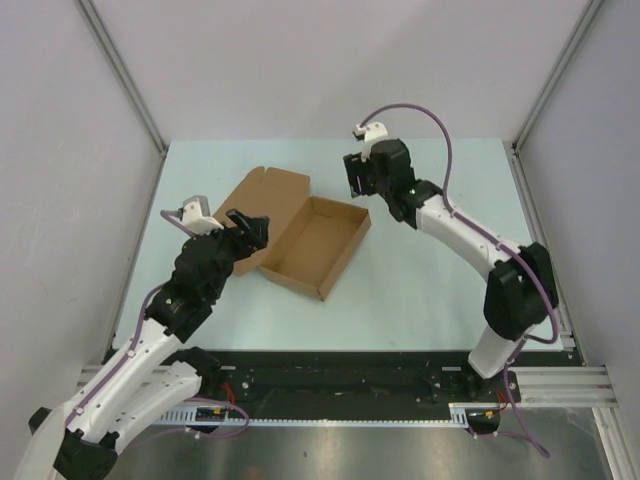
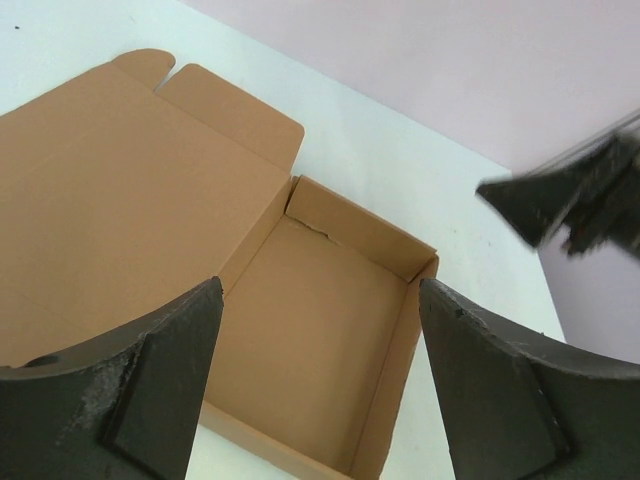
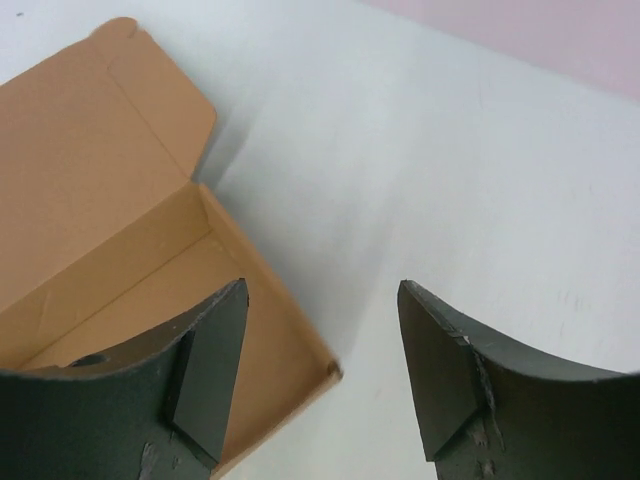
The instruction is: Fold the paper box
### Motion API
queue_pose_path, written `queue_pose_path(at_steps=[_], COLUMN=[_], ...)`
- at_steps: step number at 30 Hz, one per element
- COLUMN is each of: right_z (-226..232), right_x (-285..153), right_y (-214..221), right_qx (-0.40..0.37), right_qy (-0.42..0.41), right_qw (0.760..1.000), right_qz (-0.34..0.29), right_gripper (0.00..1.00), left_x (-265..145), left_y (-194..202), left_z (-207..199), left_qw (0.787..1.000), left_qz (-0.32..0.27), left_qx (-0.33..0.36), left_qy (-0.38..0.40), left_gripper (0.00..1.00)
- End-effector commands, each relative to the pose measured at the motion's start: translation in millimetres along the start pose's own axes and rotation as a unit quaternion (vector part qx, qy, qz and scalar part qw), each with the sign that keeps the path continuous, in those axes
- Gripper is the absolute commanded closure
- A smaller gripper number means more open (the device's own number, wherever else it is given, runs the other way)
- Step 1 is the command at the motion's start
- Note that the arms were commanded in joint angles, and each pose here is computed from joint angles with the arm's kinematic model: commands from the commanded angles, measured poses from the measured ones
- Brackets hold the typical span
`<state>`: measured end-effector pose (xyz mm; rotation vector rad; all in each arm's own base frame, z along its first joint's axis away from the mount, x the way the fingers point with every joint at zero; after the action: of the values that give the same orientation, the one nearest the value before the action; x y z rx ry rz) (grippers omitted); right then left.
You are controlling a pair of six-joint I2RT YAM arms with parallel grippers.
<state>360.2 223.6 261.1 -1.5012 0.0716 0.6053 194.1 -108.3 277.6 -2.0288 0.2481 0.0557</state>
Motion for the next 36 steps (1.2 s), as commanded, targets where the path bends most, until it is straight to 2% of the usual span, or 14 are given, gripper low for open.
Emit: queue_pose_path(at_steps=[1, 3, 5, 7, 8, 9, 10, 11, 16, 26, 29, 30, 32, 36], right_z=[15, 15, 15, 18, 22, 24, 23, 25, 17, 8, 4, 3, 0, -11], right_x=[33, 46, 52, 66, 69, 82, 85, 88, 107, 119, 120, 120, 115, 100], right_y=[-19, -14, -27, -16, -32, -18, -8, -14, 18, 83, 93, 94, 95, 88], right_qx=[-0.119, -0.106, -0.091, -0.094, -0.102, -0.105, -0.113, -0.119, -0.119, -0.106, -0.098, -0.091, -0.086, -0.066], right_qy=[-0.144, -0.160, -0.197, -0.227, -0.238, -0.255, -0.258, -0.258, -0.241, -0.230, -0.212, -0.203, -0.190, -0.116], right_qw=[0.982, 0.981, 0.976, 0.968, 0.965, 0.959, 0.955, 0.954, 0.953, 0.943, 0.944, 0.946, 0.948, 0.968], right_qz=[0.013, 0.023, 0.007, 0.044, 0.034, 0.064, 0.096, 0.095, 0.138, 0.217, 0.234, 0.237, 0.239, 0.213], right_gripper=[0.34, 0.34, 0.34, 0.34, 0.34, 0.35, 0.35, 0.35, 0.37, 0.45, 0.62, 0.73, 0.84, 0.94], left_x=[-1, -2, -3, -4, -4, -5, -7, -7, -7, -6, -7, -7, -7, -6], left_y=[4, 6, 7, 8, 8, 8, 7, 7, 10, 15, 16, 17, 17, 17], left_z=[1, 0, 1, 1, 2, 2, 2, 2, 3, 3, 3, 4, 4, 3], left_qw=[1.000, 1.000, 1.000, 1.000, 1.000, 1.000, 1.000, 1.000, 0.999, 0.999, 0.999, 0.999, 0.999, 0.999], left_qz=[0.000, 0.006, 0.008, 0.011, 0.010, 0.011, 0.008, 0.008, 0.010, 0.021, 0.023, 0.025, 0.025, 0.026], left_qx=[0.009, 0.010, 0.010, 0.015, 0.016, 0.017, 0.017, 0.018, 0.018, 0.016, 0.015, 0.016, 0.016, 0.015], left_qy=[0.010, 0.018, 0.020, 0.021, 0.022, 0.022, 0.023, 0.024, 0.029, 0.035, 0.036, 0.034, 0.035, 0.033], left_gripper=[0.16, 0.16, 0.16, 0.16, 0.16, 0.16, 0.16, 0.16, 0.16, 0.16, 0.16, 0.16, 0.16, 0.17])
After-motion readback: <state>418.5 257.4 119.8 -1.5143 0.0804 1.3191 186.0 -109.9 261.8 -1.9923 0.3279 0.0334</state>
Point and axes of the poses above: each gripper's point midway between its finger pads, its own x axis out along the fingers, its own z axis along the line the jaws close on, y = z × x, the point moved 9 cm from there along -x, back along the fingers, and after that the axes turned 7 degrees about x, right-handed, at the moved point
